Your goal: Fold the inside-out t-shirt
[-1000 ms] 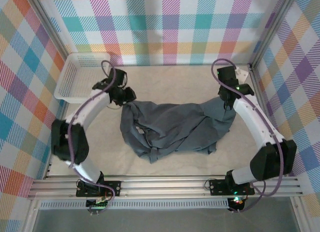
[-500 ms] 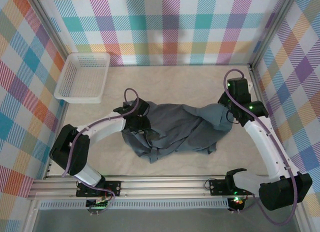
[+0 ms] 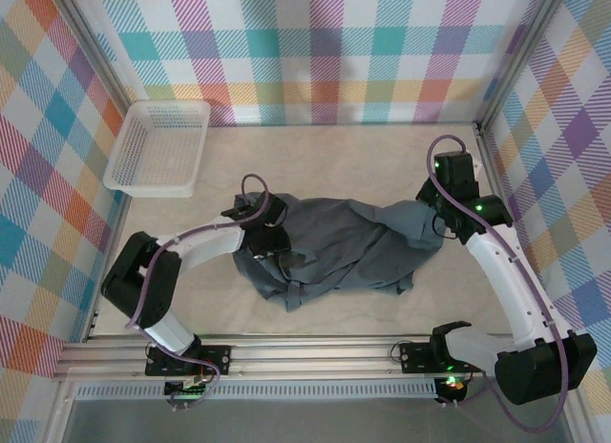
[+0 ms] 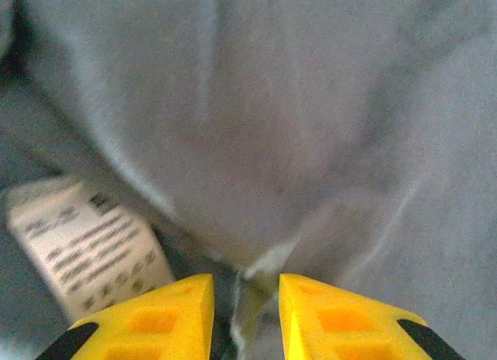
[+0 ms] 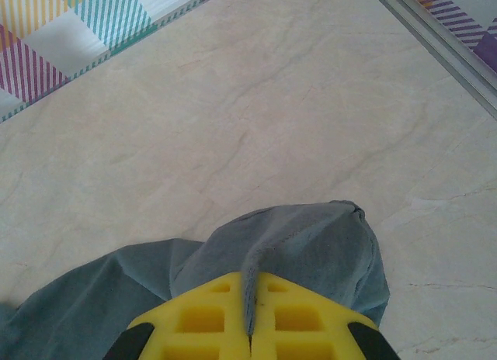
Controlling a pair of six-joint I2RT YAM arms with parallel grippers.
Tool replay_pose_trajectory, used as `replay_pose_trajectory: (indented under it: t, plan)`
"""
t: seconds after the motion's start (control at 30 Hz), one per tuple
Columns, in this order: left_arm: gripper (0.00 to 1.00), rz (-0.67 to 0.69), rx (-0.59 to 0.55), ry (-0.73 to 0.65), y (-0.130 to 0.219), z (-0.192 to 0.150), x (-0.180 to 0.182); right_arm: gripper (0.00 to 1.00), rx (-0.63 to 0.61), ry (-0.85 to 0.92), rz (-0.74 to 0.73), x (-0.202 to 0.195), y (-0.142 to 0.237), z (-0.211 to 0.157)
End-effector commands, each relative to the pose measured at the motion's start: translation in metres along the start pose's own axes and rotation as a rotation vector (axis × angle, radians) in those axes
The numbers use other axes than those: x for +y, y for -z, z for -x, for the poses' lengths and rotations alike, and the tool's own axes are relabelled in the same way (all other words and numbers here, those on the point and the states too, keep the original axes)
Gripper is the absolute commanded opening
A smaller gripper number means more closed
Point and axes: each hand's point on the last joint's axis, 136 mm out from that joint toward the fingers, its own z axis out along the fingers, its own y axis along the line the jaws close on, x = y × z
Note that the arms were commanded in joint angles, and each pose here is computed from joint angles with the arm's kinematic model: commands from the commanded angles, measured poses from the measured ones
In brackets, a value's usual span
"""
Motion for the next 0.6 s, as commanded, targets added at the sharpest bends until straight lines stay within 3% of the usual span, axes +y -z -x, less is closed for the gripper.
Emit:
replay_pose_trajectory:
  t: [0.0,0.3,0.4,0.47,0.57]
  plan:
    - [0.28,0.007,0.005,0.008,0.013,-0.009,0.009,0.0,-0.008,-0.004,-0.006,-0.003,0.001,0.0]
    - [0.26,-0.029,0.026,-0.002,-0.006,-0.008,-0.001,0.0,0.001,-0.008,-0.009,-0.003,-0.001,-0.002]
    - [0.17,-0.027,0.027,-0.007,-0.008,-0.007,-0.001,0.0,-0.003,-0.006,-0.013,-0.004,0.002,-0.001]
    - [0.0,-0.028,0.014,-0.006,-0.003,-0.004,-0.002,0.0,-0.009,-0.009,-0.011,-0.005,0.005,0.002]
    - [0.0,-0.076,-0.057,-0.015,0.039,0.018,-0.017,0.0,-0.051,-0.062,-0.017,-0.004,0.021,0.02]
